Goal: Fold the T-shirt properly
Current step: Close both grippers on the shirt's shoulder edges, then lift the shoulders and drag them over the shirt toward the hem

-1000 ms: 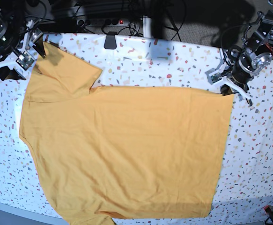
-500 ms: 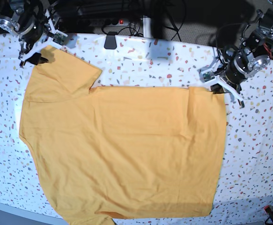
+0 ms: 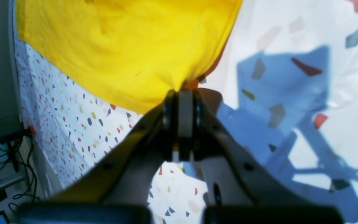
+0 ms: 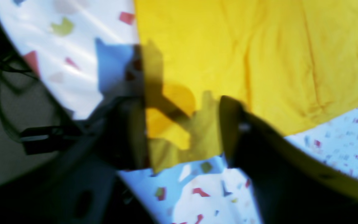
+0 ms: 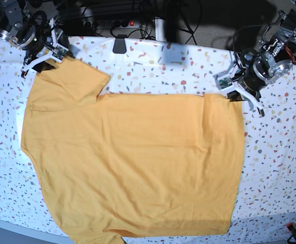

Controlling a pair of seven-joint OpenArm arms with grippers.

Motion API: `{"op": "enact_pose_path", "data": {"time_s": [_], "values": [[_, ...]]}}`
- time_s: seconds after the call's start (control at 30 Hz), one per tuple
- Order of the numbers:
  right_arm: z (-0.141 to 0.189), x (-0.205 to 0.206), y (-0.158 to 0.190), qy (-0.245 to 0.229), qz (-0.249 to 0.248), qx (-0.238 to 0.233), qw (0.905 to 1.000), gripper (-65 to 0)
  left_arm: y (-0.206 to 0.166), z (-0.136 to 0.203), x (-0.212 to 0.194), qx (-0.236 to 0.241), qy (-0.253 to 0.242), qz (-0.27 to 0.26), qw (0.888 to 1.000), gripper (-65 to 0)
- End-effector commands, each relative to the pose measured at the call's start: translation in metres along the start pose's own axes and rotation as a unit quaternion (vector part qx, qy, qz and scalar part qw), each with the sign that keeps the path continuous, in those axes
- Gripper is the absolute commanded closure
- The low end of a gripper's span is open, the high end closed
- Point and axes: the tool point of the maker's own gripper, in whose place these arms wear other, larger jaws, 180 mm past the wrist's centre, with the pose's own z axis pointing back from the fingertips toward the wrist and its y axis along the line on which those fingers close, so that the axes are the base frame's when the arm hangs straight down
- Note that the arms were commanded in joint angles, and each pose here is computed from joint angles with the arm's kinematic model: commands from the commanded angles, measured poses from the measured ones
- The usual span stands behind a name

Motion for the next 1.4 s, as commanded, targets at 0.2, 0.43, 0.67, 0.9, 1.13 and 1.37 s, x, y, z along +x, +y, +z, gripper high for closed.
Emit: {"op": "enact_pose_path", "data": {"time_s": [0.2,0.43,0.67,0.9,1.13,1.37], "values": [[0.001,-0.023,-0.029,0.054,0.009,-0.073,0.9958,-1.9,0.015,0.003,0.002,0.019,-0.007,-0.004,1.000,0.0],[0.012,-0.002,-0.042,0.039,-0.030,-0.097,0.9941,0.0,0.015,0.003,0.002,0.019,-0.007,-0.004,1.000,0.0],[0.035,0.025,-0.072,0.021,-0.058,-0.166,0.9842,0.0,0.015,0.003,0.002,0.019,-0.007,-0.004,1.000,0.0],[0.039,0.032,-0.078,0.012,-0.062,-0.181,0.9814,0.0,0.018,0.002,0.003,0.023,-0.007,-0.004,1.000,0.0],[0.041,0.055,-0.111,-0.042,-0.120,-0.206,0.9702,0.0,0.039,0.000,0.008,0.043,-0.013,-0.010,0.999,0.0],[0.036,0.075,-0.156,-0.084,-0.170,-0.244,0.9511,0.0,0.073,-0.002,0.016,0.076,-0.021,-0.018,0.997,0.0]]}}
